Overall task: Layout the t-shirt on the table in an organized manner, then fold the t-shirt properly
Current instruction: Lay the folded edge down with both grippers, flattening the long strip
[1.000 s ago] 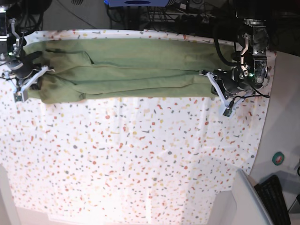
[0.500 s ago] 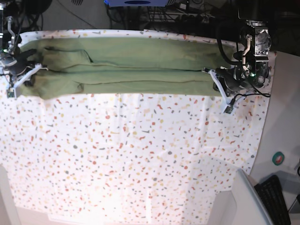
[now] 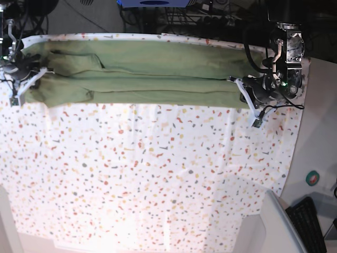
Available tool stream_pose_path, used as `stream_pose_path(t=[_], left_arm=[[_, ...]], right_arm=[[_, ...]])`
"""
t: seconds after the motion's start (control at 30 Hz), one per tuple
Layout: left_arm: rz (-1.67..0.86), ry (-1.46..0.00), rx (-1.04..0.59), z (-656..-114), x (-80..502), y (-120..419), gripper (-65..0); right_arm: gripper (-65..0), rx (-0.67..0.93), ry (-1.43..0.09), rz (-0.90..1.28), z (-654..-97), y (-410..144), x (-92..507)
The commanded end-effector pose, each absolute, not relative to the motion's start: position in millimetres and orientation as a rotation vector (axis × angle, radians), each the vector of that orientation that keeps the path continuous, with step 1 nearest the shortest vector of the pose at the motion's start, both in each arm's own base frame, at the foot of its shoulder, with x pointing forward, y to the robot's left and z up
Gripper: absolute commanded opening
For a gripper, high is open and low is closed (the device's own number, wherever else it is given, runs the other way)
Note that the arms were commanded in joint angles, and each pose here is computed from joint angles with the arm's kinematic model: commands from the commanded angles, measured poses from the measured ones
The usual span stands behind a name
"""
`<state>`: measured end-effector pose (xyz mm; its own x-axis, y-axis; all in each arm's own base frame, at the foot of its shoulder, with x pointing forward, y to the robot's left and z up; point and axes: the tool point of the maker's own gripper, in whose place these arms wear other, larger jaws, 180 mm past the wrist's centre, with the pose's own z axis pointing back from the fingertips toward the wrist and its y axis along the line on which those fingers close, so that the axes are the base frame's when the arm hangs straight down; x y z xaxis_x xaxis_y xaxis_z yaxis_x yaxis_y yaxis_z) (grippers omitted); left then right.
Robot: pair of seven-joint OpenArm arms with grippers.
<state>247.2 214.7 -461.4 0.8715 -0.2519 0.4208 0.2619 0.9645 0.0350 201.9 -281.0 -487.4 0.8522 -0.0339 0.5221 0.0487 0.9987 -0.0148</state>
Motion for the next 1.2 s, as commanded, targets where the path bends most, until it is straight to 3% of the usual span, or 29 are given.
stream_pose_path(t=[0.0,0.07,0.13,0.27,0.37,0.53,0.63,0.7,0.77,0.83,0.87,1.17], left_arm=[[-0.269,-0.469,-0.008,-453,256,220,-65.0],[-0.262,-0.471,-0.008,-453,256,221,-61.7],[-0.260,-0.474,-0.007,-452,257,222,-49.4],[-0.259,-0.487,-0.010,-448,260,221,-31.4],[-0.256,-0.532,0.002,-433,266,223,-26.3],[-0.161,-0.683,0.035,-388,270,233,-26.8],[-0.140,-0.692,-0.007,-390,262,214,-30.1],[-0.154,-0.668,-0.053,-401,257,194,-44.1],[-0.169,-0.630,-0.088,-415,252,180,-65.0],[-0.158,-0.584,-0.106,-431,246,177,-65.0],[-0.148,-0.565,-0.113,-439,243,178,-65.0],[-0.069,-0.482,-0.135,-497,222,194,-65.0]], right_arm=[[-65.0,-0.043,-0.592,-0.037,-475,-289,213],[-65.0,-0.047,-0.592,-0.042,-475,-290,213],[-65.0,-0.048,-0.596,-0.041,-474,-290,214],[-46.2,-0.071,-0.642,-0.065,-457,-300,216],[-43.4,-0.092,-0.710,-0.084,-435,-307,223],[-43.4,-0.116,-0.782,-0.095,-406,-310,225],[-43.5,-0.103,-0.811,-0.135,-403,-307,231],[-43.7,-0.089,-0.823,-0.142,-402,-302,237],[-48.6,-0.077,-0.817,-0.157,-407,-299,237],[-61.5,-0.066,-0.811,-0.180,-413,-299,243],[-65.0,-0.062,-0.797,-0.193,-420,-301,243],[-65.0,-0.061,-0.621,-0.298,-481,-328,222]])
